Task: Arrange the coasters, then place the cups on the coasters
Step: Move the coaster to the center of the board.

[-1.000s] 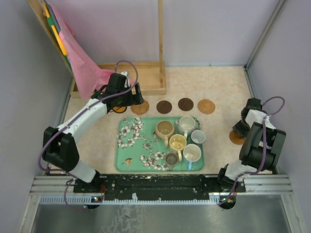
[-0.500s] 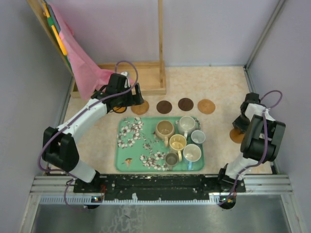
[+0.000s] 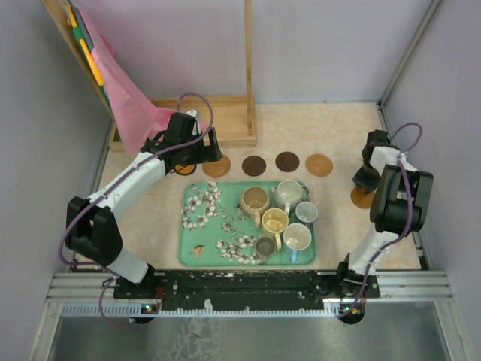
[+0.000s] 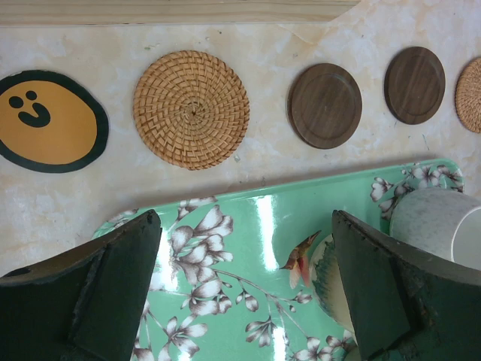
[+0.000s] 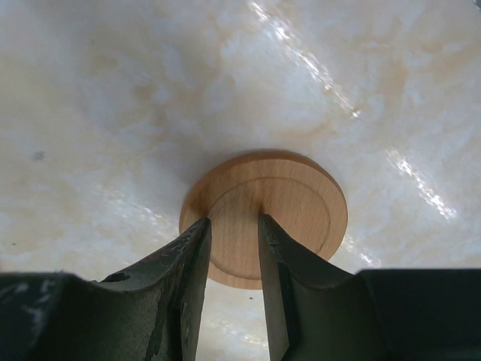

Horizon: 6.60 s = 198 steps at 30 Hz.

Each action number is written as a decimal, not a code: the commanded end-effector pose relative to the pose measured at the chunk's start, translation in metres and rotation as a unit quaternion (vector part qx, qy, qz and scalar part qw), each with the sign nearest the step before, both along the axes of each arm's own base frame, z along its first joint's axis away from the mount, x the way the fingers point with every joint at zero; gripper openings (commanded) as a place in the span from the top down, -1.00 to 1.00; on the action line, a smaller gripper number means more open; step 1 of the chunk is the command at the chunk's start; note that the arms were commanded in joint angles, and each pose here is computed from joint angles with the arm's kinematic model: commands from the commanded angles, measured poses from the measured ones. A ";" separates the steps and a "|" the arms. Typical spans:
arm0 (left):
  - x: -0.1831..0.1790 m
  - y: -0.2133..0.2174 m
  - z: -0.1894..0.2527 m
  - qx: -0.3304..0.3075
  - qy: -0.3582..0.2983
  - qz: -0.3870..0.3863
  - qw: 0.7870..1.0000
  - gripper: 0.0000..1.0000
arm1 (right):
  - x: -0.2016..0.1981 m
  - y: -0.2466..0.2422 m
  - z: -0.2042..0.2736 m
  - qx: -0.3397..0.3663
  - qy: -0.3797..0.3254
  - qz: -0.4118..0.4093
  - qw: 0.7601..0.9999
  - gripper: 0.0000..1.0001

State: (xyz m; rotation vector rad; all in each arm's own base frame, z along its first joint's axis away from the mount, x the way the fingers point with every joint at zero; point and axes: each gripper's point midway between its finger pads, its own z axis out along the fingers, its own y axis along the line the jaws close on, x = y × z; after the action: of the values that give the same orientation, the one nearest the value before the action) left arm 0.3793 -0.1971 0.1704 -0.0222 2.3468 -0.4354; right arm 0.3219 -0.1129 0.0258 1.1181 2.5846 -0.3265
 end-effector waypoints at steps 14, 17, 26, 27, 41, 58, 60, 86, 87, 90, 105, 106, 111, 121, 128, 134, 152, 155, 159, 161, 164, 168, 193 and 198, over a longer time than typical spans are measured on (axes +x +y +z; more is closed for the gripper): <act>0.013 -0.002 0.007 0.007 -0.016 0.006 1.000 -1.00 | 0.075 0.031 -0.018 0.013 -0.026 0.045 0.999 0.30; 0.014 -0.002 0.007 0.007 -0.017 0.007 1.000 -1.00 | 0.083 0.032 -0.020 0.010 -0.024 0.049 0.998 0.30; 0.018 -0.004 0.007 0.007 -0.018 0.007 1.000 -1.00 | 0.108 0.030 -0.018 0.005 -0.028 0.056 0.998 0.30; 0.019 -0.004 0.007 0.007 -0.018 0.007 1.000 -1.00 | 0.109 0.029 -0.019 0.004 -0.026 0.058 0.998 0.30; 0.025 -0.006 0.008 0.011 -0.016 0.011 1.000 -1.00 | 0.148 0.026 -0.012 0.002 -0.041 0.068 0.997 0.30; 0.031 -0.007 0.004 0.015 -0.015 0.011 1.000 -1.00 | 0.158 0.037 0.029 0.003 -0.093 0.079 0.993 0.30; 0.032 -0.009 0.004 0.016 -0.015 0.009 1.000 -1.00 | 0.158 0.043 0.042 -0.003 -0.107 0.086 0.991 0.30; 0.041 -0.015 0.000 0.019 -0.030 -0.015 0.999 -1.00 | 0.137 0.045 0.063 -0.008 -0.144 0.098 0.985 0.29; 0.041 -0.016 -0.002 0.018 -0.029 -0.016 0.999 -1.00 | 0.139 0.043 0.062 -0.008 -0.143 0.097 0.985 0.29; 0.040 -0.017 -0.004 0.016 -0.027 -0.018 0.999 -1.00 | 0.144 0.035 0.057 -0.013 -0.136 0.098 0.986 0.30; 0.042 -0.017 -0.007 0.019 -0.026 -0.019 0.999 -1.00 | 0.142 0.026 0.025 0.003 -0.110 0.079 0.991 0.30; 0.042 -0.017 -0.007 0.018 -0.025 -0.020 0.999 -1.00 | 0.141 0.027 0.025 0.003 -0.111 0.079 0.991 0.30; 0.042 -0.019 -0.007 0.015 -0.025 -0.022 0.999 -1.00 | 0.130 0.028 0.018 0.005 -0.102 0.072 0.992 0.30; 0.040 -0.020 -0.005 0.012 -0.026 -0.024 0.999 -1.00 | 0.113 0.029 0.012 0.015 -0.096 0.056 0.994 0.30; 0.040 -0.021 -0.005 0.006 -0.025 -0.024 0.999 -1.00 | 0.098 0.032 0.016 0.016 -0.101 0.053 0.993 0.30; 0.039 -0.022 -0.004 0.003 -0.026 -0.024 0.999 -1.00 | 0.092 0.031 0.017 0.014 -0.097 0.050 0.994 0.30; 0.039 -0.021 -0.003 0.005 -0.029 -0.023 0.999 -1.00 | 0.140 0.031 0.081 -0.039 -0.167 0.088 0.981 0.29; 0.039 -0.020 -0.003 0.005 -0.028 -0.022 0.999 -1.00 | 0.148 0.050 0.090 -0.038 -0.174 0.117 0.977 0.28; 0.039 -0.020 -0.003 0.005 -0.027 -0.022 0.999 -1.00 | 0.151 0.079 0.086 -0.017 -0.170 0.152 0.974 0.29; 0.039 -0.020 -0.003 0.006 -0.028 -0.021 0.999 -1.00 | 0.150 0.091 0.082 -0.015 -0.166 0.165 0.972 0.29; 0.038 -0.019 -0.003 0.008 -0.027 -0.020 0.999 -1.00 | 0.147 0.103 0.075 -0.008 -0.160 0.178 0.971 0.29; 0.039 -0.020 -0.004 0.007 -0.026 -0.022 0.999 -1.00 | 0.140 0.109 0.069 -0.008 -0.152 0.178 0.972 0.29; 0.073 -0.040 -0.017 0.014 -0.004 0.013 1.000 -1.00 | 0.131 0.118 0.106 0.016 -0.202 0.163 0.966 0.28; 0.066 -0.031 -0.025 0.045 -0.008 -0.010 0.999 -1.00 | 0.124 0.109 0.097 -0.003 -0.187 0.154 0.970 0.28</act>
State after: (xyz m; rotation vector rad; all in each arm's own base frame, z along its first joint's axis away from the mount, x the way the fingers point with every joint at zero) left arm 0.4505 -0.2363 0.1456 -0.0147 2.3496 -0.3901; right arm 0.4463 0.0041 0.1153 0.6551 2.4007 -0.0026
